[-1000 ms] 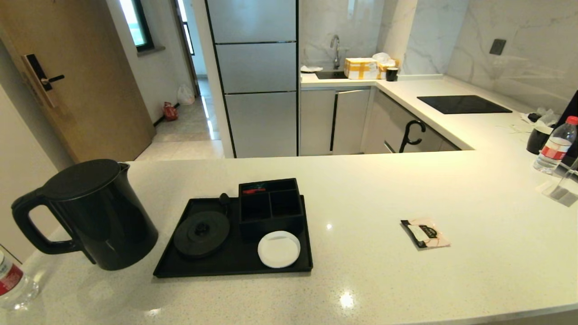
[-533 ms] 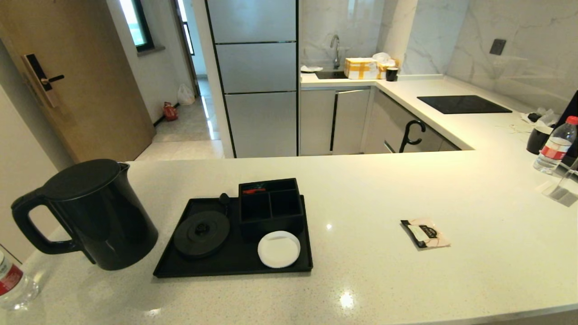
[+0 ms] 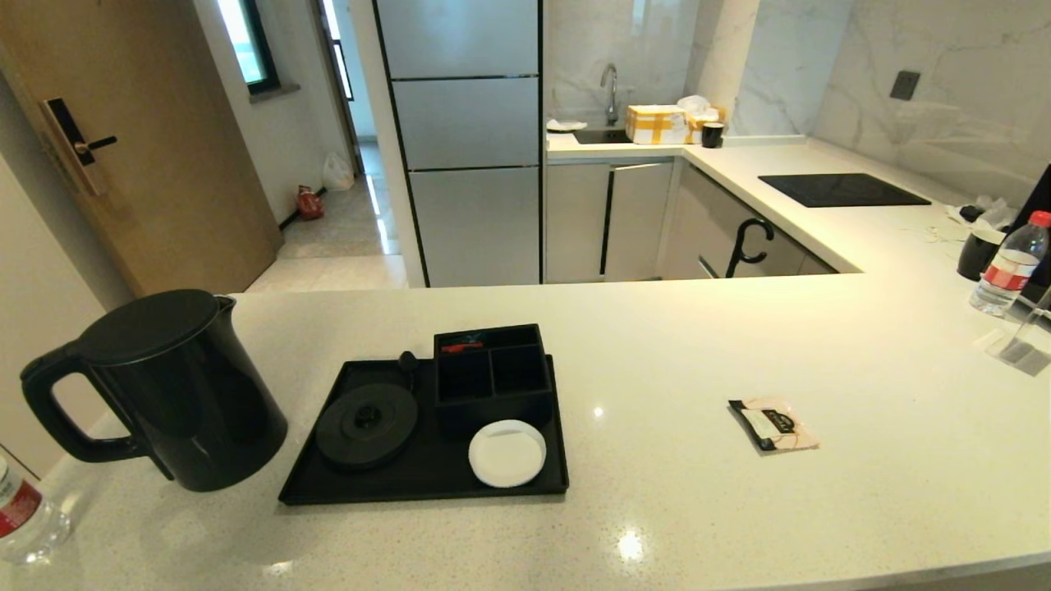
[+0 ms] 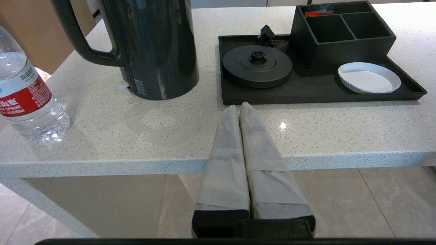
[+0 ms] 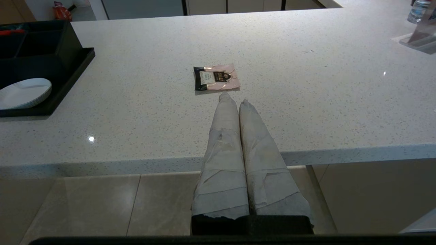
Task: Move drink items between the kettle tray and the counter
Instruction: Return the tea bag to its original position
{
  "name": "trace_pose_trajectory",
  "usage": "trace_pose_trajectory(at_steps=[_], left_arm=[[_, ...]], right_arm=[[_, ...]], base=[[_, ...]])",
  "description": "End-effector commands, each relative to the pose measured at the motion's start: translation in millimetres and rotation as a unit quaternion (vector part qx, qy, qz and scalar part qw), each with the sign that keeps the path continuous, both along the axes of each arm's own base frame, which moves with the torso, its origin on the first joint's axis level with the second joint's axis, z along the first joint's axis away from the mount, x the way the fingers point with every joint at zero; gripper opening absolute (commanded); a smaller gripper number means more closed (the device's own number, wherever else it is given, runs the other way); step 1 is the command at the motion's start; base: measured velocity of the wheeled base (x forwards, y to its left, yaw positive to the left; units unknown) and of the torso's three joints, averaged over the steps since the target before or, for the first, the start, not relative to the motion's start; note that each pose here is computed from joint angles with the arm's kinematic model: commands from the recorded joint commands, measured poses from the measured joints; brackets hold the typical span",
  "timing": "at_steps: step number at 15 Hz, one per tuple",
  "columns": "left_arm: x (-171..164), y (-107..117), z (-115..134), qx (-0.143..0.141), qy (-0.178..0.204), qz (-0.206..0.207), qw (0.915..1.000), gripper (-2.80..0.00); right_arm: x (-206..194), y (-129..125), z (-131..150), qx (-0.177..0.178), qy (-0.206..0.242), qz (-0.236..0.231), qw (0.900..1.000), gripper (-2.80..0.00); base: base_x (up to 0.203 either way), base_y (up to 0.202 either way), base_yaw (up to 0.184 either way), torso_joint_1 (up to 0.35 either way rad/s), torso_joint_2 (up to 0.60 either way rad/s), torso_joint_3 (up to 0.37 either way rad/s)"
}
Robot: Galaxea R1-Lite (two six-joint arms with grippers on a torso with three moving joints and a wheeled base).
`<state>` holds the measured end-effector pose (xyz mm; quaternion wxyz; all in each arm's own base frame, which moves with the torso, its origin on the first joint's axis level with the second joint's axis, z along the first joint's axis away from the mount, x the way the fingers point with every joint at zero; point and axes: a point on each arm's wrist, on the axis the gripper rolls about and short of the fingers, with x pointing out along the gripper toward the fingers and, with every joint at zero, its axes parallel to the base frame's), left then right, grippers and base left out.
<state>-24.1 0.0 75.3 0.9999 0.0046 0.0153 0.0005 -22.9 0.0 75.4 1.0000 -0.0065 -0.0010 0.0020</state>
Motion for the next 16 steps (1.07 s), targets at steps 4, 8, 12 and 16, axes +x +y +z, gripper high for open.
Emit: trace_pose_trajectory(at_steps=[4, 8, 12, 16], left_arm=[[-0.1, 0.0, -0.2, 0.0, 0.0, 0.0, 1.0, -2.8], [-0.1, 0.0, 0.0, 0.0, -0.001, 0.001, 1.0, -2.8], [-0.1, 0.0, 0.0, 0.0, -0.001, 0.001, 1.0, -2.8], [0.0, 0.0, 0.0, -0.001, -0.002, 0.0, 1.0, -2.8]], right_arm=[[0.1, 0.0, 0.0, 0.0, 0.001, 0.0, 1.0, -2.8], [0.1, 0.0, 0.0, 0.0, 0.001, 0.0, 1.0, -2.8], [0.1, 0.0, 0.0, 0.0, 0.001, 0.0, 1.0, -2.8], [0.1, 0.0, 0.0, 0.0, 0.001, 0.0, 1.0, -2.8]], base=[[0.0, 0.0, 0.0, 0.0, 0.0, 0.0], [0.0, 0.0, 0.0, 0.0, 0.0, 0.0], [0.0, 0.0, 0.0, 0.0, 0.0, 0.0], [0.0, 0.0, 0.0, 0.0, 0.0, 0.0]])
